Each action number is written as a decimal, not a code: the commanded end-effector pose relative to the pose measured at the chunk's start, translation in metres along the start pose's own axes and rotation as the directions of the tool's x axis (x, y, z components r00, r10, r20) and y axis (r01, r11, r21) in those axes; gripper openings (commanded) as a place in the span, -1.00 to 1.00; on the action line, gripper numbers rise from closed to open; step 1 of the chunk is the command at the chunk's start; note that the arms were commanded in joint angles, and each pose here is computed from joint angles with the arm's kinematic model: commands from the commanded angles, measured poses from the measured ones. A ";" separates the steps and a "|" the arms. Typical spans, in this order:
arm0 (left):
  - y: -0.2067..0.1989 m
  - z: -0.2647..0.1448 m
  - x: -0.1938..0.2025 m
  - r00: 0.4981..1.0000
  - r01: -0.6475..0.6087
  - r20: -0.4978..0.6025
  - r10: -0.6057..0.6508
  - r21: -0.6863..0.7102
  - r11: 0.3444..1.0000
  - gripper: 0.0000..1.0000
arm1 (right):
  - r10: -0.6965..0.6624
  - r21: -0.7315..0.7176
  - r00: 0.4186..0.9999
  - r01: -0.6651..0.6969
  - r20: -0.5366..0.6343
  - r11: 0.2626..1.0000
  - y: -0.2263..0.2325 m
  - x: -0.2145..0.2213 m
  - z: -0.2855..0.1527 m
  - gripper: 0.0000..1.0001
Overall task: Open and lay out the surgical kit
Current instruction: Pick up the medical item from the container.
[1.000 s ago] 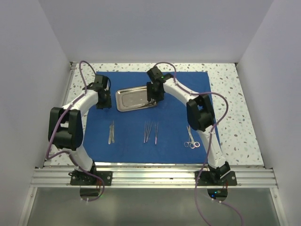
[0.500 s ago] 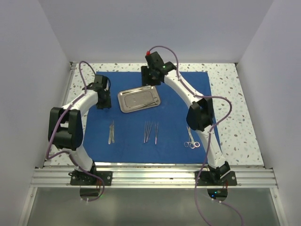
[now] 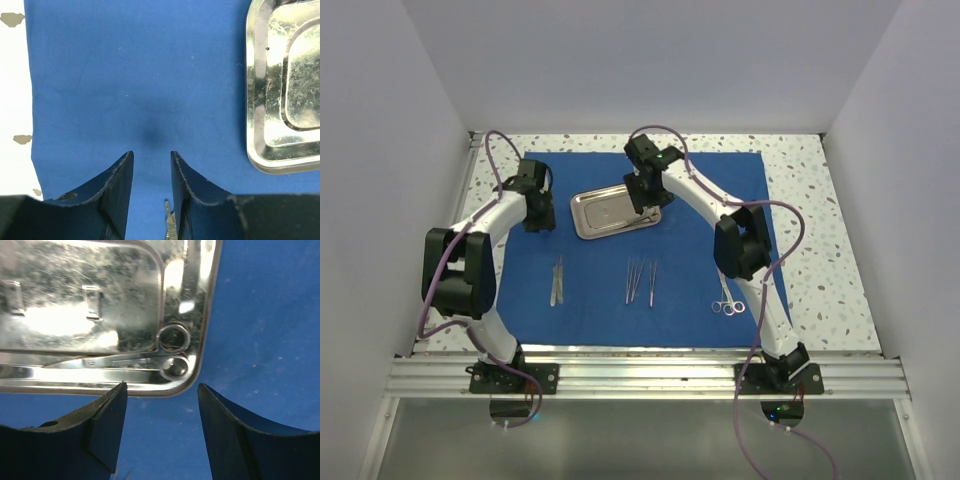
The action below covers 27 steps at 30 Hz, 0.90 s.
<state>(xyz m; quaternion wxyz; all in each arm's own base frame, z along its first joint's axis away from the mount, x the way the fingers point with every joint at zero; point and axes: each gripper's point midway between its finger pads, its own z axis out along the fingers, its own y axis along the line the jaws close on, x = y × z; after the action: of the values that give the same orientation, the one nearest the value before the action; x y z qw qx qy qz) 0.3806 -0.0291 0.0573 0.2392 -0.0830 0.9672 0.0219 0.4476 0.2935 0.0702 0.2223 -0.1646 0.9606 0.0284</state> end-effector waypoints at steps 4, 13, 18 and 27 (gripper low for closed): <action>-0.006 -0.005 -0.009 0.999 0.014 0.039 -0.016 0.049 0.999 -0.23 | -0.100 0.122 0.995 0.096 0.023 0.988 -0.023 -0.004 -0.019 0.25; -0.010 -0.008 -0.008 0.999 0.017 0.044 -0.020 0.078 0.997 -0.25 | -0.121 0.091 0.992 0.118 0.022 0.989 0.002 -0.006 0.006 0.25; -0.009 -0.011 -0.005 0.998 0.022 0.053 -0.026 0.080 0.997 -0.24 | -0.133 0.098 0.991 0.135 -0.026 0.986 0.002 0.008 0.030 0.26; -0.011 -0.011 -0.001 0.999 0.022 0.045 -0.027 0.096 0.995 -0.24 | -0.142 0.104 0.986 0.151 -0.093 0.983 0.002 0.028 0.066 0.25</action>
<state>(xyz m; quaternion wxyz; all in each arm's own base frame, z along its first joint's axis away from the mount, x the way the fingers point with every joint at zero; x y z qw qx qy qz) 0.3707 -0.0403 0.0536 0.2345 -0.0756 0.9691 -0.0114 0.4509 0.3027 0.0297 0.2157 -0.2136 0.9524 -0.0274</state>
